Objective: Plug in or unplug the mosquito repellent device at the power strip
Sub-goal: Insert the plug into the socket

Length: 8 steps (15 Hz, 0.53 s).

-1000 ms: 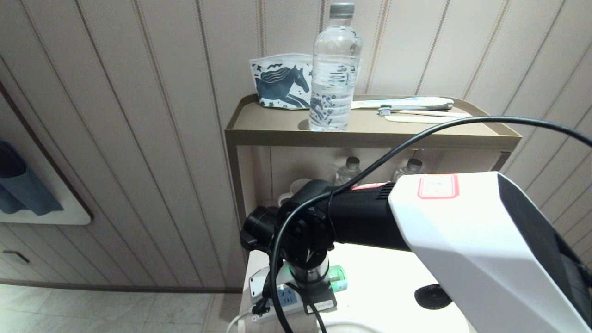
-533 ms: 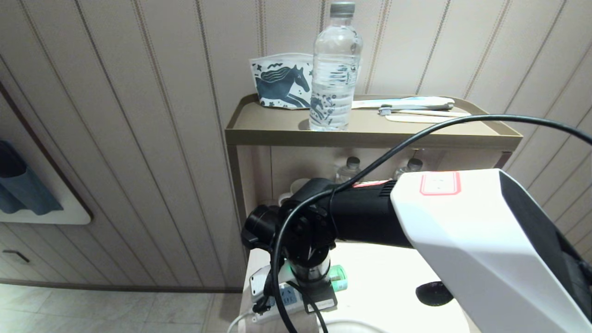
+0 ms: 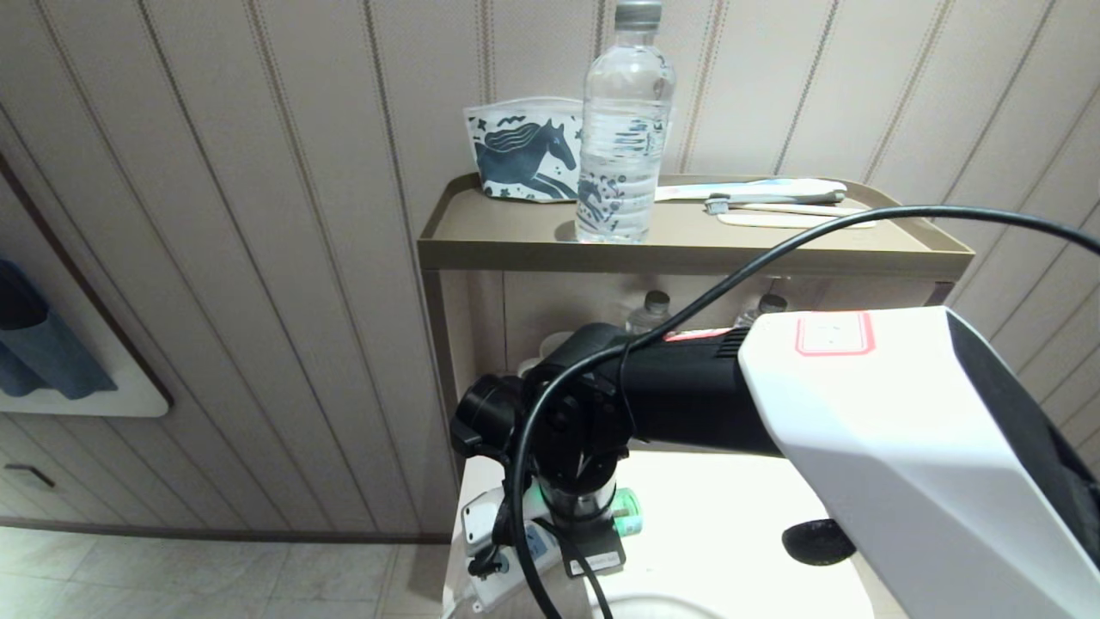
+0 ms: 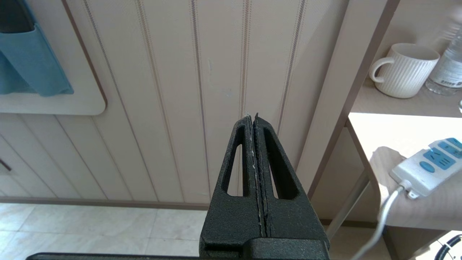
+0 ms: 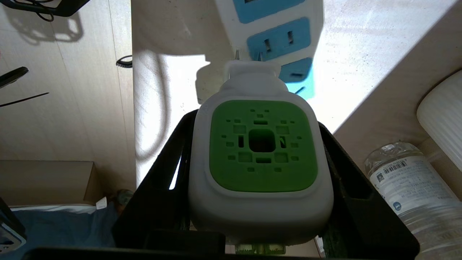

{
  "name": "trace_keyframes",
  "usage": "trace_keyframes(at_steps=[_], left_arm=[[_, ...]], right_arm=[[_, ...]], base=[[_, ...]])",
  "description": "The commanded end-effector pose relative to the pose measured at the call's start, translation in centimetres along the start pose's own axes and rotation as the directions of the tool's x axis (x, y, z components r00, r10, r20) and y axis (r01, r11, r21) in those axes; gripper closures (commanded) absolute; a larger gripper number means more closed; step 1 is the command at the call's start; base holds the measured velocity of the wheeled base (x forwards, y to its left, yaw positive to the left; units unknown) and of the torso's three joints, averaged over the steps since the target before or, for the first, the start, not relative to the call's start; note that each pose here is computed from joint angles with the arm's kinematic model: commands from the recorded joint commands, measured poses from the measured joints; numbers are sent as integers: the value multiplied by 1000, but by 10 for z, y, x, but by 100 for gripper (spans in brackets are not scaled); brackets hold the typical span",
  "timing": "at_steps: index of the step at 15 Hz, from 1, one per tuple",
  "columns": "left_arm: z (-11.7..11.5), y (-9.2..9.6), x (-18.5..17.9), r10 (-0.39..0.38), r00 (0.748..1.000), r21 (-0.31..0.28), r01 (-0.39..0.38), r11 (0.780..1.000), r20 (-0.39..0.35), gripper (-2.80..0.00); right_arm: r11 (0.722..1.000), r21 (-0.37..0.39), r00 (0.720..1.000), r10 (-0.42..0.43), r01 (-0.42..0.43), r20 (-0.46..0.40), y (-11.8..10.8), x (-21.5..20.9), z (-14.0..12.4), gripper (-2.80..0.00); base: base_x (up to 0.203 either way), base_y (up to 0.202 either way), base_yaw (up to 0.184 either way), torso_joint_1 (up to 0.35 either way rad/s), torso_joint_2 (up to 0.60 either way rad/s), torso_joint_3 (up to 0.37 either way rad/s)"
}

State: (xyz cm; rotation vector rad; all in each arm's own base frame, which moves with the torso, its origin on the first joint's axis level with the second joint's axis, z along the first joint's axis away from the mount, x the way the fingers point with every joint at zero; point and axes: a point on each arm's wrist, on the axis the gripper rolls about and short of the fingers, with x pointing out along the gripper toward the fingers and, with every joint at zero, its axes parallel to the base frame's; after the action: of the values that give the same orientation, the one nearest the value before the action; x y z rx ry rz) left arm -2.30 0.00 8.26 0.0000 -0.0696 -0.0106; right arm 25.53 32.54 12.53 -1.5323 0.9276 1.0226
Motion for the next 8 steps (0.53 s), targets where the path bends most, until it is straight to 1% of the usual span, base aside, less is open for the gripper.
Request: trace_keyframes(at_steps=[1, 5, 8], left_arm=[[0, 0, 0, 0, 1000, -1, 0, 1000, 1, 0], [0, 0, 0, 1, 1000, 0, -1, 1000, 1, 0], [0, 0, 0, 1, 1000, -1, -1, 1000, 1, 0]], right_arm=[[1000, -6, 1000, 8, -8, -10, 0, 2, -1, 0], [1000, 10, 1000, 5, -5, -9, -3, 5, -3, 0], [999, 34, 999, -42, 41, 30, -9, 0, -2, 0]], base=[[0, 0, 0, 0, 0, 0], [0, 0, 0, 0, 0, 0], [0, 0, 0, 0, 0, 0]])
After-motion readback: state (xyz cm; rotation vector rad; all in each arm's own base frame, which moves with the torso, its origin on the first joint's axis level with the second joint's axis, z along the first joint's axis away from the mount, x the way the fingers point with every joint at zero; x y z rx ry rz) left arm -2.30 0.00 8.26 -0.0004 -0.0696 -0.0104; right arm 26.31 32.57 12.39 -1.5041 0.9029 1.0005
